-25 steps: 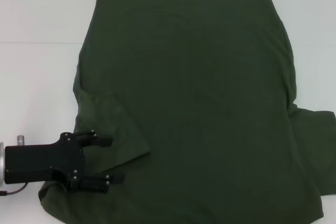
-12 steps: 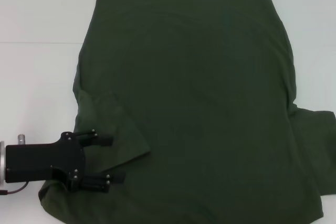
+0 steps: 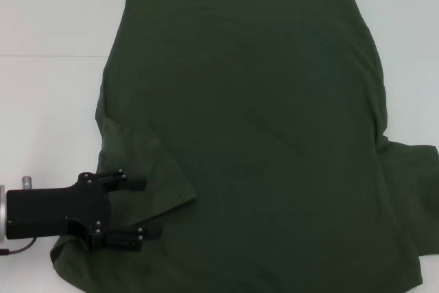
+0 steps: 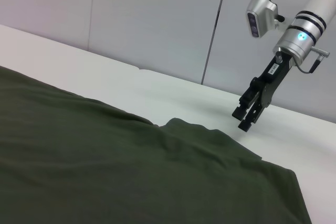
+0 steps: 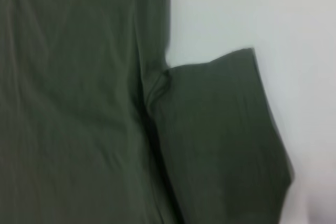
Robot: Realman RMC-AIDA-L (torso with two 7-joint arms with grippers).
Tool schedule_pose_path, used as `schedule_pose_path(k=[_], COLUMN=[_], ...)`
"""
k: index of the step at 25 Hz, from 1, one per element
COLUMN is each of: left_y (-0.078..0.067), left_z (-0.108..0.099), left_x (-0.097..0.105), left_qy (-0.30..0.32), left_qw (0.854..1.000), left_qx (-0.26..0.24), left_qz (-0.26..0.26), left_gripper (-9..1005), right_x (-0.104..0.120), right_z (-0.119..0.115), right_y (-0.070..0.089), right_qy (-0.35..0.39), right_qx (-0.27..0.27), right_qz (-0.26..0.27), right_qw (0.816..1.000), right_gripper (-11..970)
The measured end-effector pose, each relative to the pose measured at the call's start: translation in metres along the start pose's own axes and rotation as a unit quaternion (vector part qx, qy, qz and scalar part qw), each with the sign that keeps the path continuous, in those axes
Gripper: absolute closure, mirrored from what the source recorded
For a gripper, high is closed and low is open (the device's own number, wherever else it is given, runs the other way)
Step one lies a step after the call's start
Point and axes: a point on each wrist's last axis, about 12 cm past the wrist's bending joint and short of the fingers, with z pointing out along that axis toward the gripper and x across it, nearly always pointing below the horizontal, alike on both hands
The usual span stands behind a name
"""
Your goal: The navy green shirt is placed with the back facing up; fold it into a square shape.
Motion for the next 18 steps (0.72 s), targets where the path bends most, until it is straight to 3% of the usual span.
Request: schedule_pose_path(k=[18], left_y=[0.002], left_z=[0.001], left_x=[0.000], left_qy=[0.002], left_qw=[1.000], left_qx=[-0.007], left_qz=[-0.006], left_gripper=[62], right_x=[-0.001], right_z=[0.015], right_y=[0.006], right_qy=[0.009], right_qx=[0.011], right_qz=[-0.015], right_qw=[1.000], right_gripper=[42])
